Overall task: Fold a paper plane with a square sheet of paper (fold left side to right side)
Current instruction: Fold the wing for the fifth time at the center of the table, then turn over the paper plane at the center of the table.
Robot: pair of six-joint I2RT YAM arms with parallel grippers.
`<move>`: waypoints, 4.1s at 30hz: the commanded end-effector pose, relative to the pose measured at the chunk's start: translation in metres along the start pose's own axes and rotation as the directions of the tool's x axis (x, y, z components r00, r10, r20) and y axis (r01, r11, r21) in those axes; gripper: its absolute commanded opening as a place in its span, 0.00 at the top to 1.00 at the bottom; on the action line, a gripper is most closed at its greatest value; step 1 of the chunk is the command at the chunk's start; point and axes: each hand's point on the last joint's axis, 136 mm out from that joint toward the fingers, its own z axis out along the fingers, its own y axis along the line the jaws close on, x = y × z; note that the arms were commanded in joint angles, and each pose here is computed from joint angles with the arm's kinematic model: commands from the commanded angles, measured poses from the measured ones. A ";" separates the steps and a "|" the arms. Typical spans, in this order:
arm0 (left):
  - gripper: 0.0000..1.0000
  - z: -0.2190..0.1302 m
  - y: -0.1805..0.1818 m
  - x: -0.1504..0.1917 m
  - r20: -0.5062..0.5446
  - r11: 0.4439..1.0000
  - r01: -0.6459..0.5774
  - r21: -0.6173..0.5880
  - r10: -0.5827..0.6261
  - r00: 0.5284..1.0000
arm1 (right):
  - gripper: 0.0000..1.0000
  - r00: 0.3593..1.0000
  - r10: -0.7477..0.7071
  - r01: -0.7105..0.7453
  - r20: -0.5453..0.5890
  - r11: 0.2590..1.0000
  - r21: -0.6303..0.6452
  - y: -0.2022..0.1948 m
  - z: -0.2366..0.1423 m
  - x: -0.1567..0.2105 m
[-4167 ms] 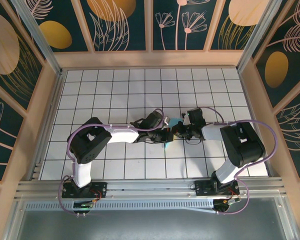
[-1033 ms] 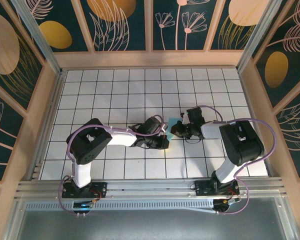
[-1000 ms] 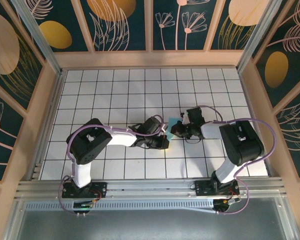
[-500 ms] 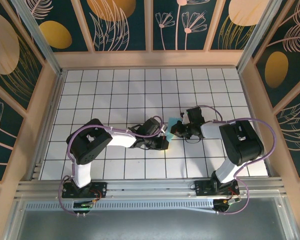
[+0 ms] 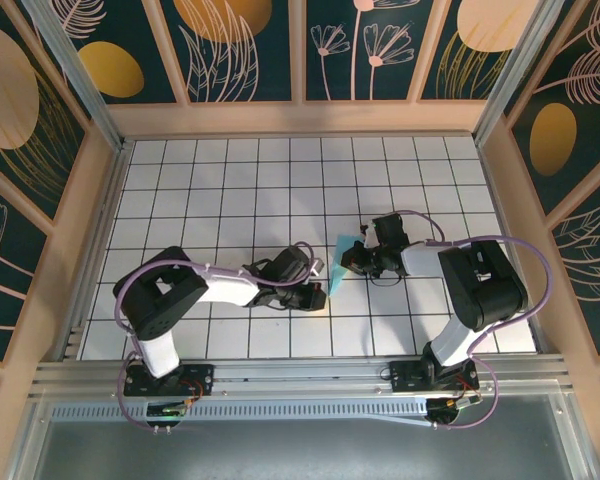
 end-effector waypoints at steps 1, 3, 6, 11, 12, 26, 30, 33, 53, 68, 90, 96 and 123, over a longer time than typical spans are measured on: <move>0.99 -0.014 -0.008 -0.005 0.027 1.000 -0.004 -0.005 0.004 1.000 | 1.00 0.993 0.084 -0.063 -0.084 0.971 0.231 -0.060 0.006 0.036; 0.99 -0.016 -0.017 -0.014 0.040 1.000 -0.013 0.019 0.012 0.999 | 1.00 0.993 0.083 -0.062 -0.083 0.971 0.230 -0.059 0.006 0.036; 0.99 -0.016 -0.032 -0.025 0.050 0.998 -0.038 0.051 0.035 0.998 | 1.00 0.993 0.083 -0.061 -0.085 0.971 0.230 -0.059 0.006 0.037; 0.99 -0.003 -0.036 -0.039 0.054 0.997 -0.043 0.060 0.039 0.998 | 1.00 0.993 0.084 -0.063 -0.084 0.972 0.227 -0.058 0.007 0.037; 0.99 -0.001 -0.034 -0.043 0.058 0.998 -0.036 0.058 0.033 0.998 | 1.00 0.993 0.085 -0.063 -0.087 0.972 0.227 -0.058 0.007 0.038; 0.99 0.028 -0.032 -0.081 0.083 0.996 -0.060 0.062 0.055 0.995 | 1.00 0.993 0.083 -0.061 -0.089 0.973 0.223 -0.057 0.009 0.039; 0.98 0.033 -0.025 -0.079 0.069 0.998 -0.055 0.040 0.053 0.996 | 1.00 0.993 0.082 -0.061 -0.089 0.973 0.225 -0.058 0.009 0.039; 0.98 0.036 -0.021 -0.075 0.055 0.998 -0.050 0.033 0.048 0.997 | 1.00 0.992 0.084 -0.061 -0.091 0.972 0.228 -0.059 0.009 0.039; 0.98 0.020 -0.001 -0.036 -0.044 0.983 -0.184 -0.017 0.183 0.982 | 1.00 0.992 0.084 -0.059 -0.098 0.969 0.239 -0.060 0.011 0.038; 0.97 -0.004 -0.030 -0.040 0.043 0.983 -0.170 0.072 0.167 0.985 | 1.00 0.992 0.079 -0.053 -0.101 0.970 0.237 -0.058 0.011 0.036; 0.98 0.007 -0.002 -0.021 0.023 0.989 -0.145 -0.004 0.145 0.989 | 1.00 0.997 0.031 -0.018 -0.067 0.983 0.183 -0.033 0.004 0.018; 0.98 -0.036 -0.025 -0.046 0.228 0.981 -0.191 -0.007 0.188 0.955 | 0.85 0.998 -0.045 0.038 0.037 0.982 0.184 0.003 -0.024 -0.017; 0.60 -0.159 0.022 -0.091 0.679 0.938 0.049 -0.342 0.211 0.703 | 0.54 0.975 -0.198 0.074 0.099 0.716 0.695 0.004 -0.031 -0.032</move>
